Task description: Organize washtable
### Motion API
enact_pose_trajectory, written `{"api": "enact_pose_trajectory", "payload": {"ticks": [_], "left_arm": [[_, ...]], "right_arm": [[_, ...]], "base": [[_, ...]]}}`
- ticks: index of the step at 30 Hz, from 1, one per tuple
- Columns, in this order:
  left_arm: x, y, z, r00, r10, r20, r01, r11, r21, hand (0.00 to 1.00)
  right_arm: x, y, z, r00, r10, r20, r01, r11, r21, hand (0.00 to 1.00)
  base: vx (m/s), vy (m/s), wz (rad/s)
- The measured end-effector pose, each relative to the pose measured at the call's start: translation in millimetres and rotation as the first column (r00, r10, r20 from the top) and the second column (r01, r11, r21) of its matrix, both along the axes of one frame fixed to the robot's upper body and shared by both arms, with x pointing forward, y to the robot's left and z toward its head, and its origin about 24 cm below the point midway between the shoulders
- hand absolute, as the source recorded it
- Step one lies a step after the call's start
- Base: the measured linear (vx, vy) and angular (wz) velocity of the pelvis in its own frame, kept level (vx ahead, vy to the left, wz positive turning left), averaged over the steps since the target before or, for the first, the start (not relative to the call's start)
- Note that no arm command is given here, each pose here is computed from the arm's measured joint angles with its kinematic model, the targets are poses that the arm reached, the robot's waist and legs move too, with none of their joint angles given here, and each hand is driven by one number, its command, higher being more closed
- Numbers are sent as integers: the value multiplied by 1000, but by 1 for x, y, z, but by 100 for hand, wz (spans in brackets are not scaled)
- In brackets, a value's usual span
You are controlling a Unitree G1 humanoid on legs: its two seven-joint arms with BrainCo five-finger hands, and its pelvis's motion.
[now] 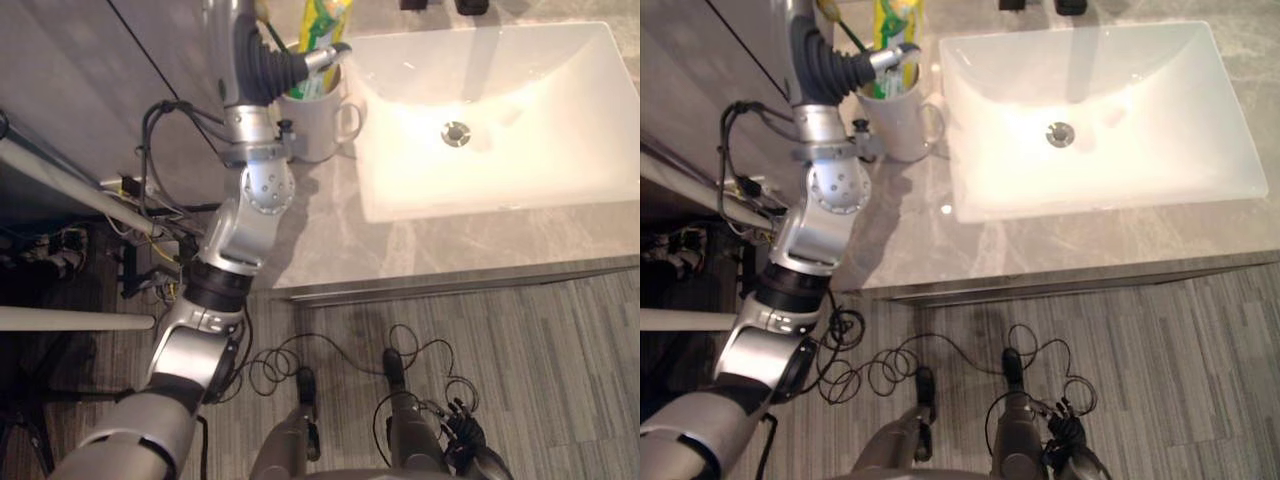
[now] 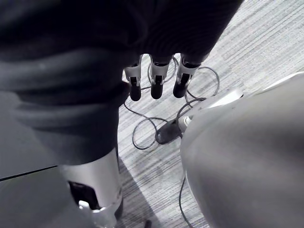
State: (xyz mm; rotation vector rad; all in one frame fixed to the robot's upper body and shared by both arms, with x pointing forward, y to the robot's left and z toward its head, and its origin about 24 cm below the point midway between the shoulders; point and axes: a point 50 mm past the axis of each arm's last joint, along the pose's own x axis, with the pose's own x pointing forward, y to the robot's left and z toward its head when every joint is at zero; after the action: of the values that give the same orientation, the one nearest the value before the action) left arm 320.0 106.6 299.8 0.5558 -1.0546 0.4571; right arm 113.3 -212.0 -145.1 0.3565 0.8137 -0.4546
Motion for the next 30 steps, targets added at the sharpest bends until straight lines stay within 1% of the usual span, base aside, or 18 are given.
{"api": "enact_pose_trajectory", "payload": {"ticks": [6,11,16,20,24,27,30], "left_arm": [[0,5,-17,999,11,-47,-11,1000,-3,0],[-6,7,-20,999,2,-36,-3,1000,-14,0],[-18,16,-26,1000,6,-21,-7,998,-59,0],[-34,18,-37,1000,-29,-6,28,997,-78,0],[-50,15,-54,993,-118,-16,115,987,-110,0],[-60,14,-71,970,-233,-67,220,962,-160,0],[-63,10,-83,922,-368,-119,337,915,-222,0]], "right_arm": [[-1,0,0,1000,-2,-3,2,1000,-1,0],[-5,-1,-1,1000,-10,-13,10,1000,-2,0],[-11,-6,-2,998,-50,-24,50,999,-6,0],[-15,-6,-2,998,-55,-28,55,998,-7,0],[-27,-4,-6,996,-74,-57,74,997,3,0],[-35,-5,-7,992,-99,-73,100,995,5,0],[-39,-4,-9,990,-110,-94,111,994,13,0]], "base": [[6,2,0],[25,10,0],[45,14,4],[43,18,9],[30,22,9],[5,18,10],[-10,-2,5]]}}
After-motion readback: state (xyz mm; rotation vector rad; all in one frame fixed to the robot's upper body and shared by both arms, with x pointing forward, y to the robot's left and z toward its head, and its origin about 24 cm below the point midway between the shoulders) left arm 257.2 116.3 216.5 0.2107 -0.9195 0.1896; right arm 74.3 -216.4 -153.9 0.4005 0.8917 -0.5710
